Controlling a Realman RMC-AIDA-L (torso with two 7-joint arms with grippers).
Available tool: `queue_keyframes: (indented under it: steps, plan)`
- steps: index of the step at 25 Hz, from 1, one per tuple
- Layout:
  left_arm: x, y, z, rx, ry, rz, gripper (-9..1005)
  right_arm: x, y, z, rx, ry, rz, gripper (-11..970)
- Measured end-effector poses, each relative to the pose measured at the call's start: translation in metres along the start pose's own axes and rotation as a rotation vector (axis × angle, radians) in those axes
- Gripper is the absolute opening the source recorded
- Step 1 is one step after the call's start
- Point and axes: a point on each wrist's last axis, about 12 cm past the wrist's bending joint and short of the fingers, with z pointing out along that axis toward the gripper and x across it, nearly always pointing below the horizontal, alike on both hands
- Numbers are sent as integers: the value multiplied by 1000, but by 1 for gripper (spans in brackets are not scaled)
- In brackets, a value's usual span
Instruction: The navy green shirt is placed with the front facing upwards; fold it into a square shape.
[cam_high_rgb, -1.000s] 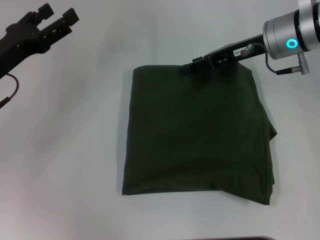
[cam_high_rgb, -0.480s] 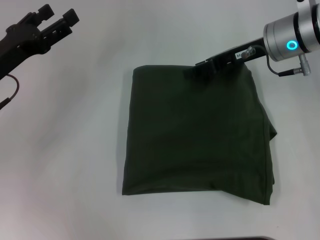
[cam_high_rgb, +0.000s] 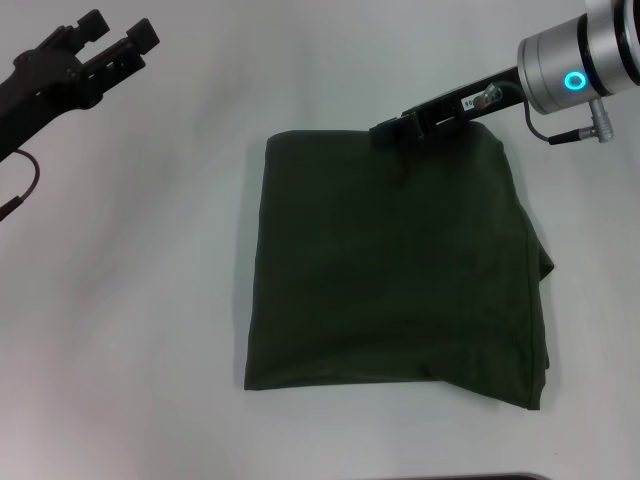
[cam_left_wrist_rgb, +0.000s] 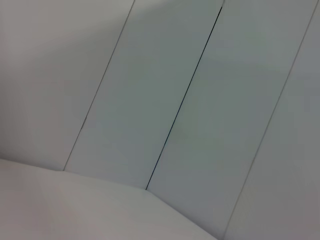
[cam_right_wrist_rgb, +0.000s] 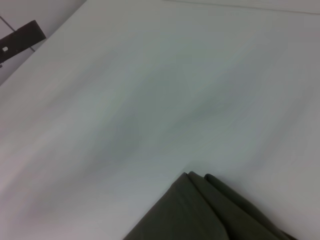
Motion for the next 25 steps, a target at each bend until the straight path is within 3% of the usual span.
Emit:
queue_keyframes:
  steps: [9, 18, 25]
  plan:
    - [0, 1, 0, -5, 1, 4, 904, 3, 0, 2, -4, 7, 9, 64]
    - [2, 0, 1, -8, 3, 6, 904, -3, -4, 0, 27, -36, 2, 38]
    - [2, 0, 1, -7, 3, 7, 904, -13, 2, 5, 31, -52, -23, 30]
